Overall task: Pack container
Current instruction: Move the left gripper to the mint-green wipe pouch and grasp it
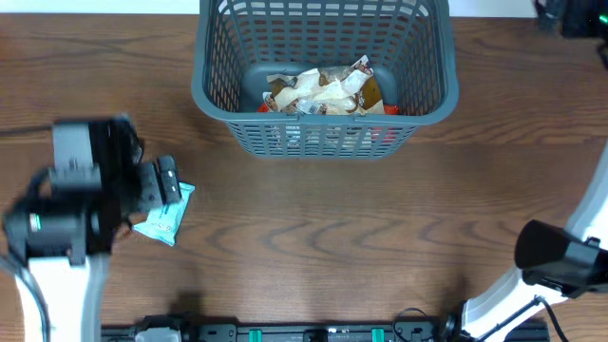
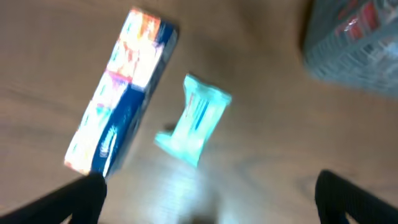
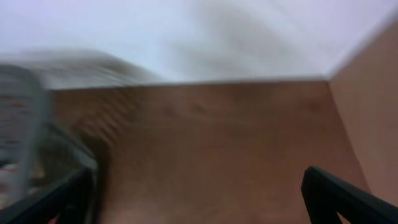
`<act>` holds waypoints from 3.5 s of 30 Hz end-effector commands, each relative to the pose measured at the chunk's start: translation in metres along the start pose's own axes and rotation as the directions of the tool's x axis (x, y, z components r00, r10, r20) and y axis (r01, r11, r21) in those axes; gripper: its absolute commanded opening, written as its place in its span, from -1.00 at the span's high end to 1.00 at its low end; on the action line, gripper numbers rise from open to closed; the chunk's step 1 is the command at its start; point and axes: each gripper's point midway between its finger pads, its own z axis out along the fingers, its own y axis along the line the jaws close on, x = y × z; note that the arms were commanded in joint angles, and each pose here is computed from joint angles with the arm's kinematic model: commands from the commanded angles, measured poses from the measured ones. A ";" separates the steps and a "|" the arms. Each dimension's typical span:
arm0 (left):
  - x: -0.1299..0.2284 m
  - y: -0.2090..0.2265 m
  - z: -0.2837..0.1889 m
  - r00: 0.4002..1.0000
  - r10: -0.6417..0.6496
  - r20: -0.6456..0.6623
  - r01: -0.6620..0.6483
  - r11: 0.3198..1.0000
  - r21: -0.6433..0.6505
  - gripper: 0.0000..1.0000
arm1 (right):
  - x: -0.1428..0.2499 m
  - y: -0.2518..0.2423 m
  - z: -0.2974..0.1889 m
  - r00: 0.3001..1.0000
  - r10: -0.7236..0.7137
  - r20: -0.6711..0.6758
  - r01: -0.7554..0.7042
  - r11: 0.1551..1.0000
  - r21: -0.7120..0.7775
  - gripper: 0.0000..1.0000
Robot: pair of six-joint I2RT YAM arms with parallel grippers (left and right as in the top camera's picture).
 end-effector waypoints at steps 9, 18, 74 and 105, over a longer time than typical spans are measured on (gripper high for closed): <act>0.003 0.015 0.059 0.932 0.167 -0.321 -0.181 0.983 -0.016 -0.97 | 0.044 -0.036 0.017 0.984 0.127 -0.126 -0.123 0.992 0.041 -0.99; 0.010 0.016 0.077 0.897 0.192 -0.399 -0.208 0.978 0.002 -0.97 | 0.047 -0.032 0.019 0.982 0.126 -0.142 -0.122 0.992 0.033 -0.98; 0.063 0.009 0.252 0.884 0.371 -0.285 -0.361 0.928 0.089 -0.98 | 0.085 -0.024 0.047 0.963 0.105 -0.250 -0.112 0.994 -0.012 -0.99; 0.091 0.008 0.266 0.844 0.367 -0.390 -0.345 0.930 0.127 0.28 | 0.083 -0.025 0.048 0.965 0.108 -0.238 -0.113 0.994 -0.009 -0.99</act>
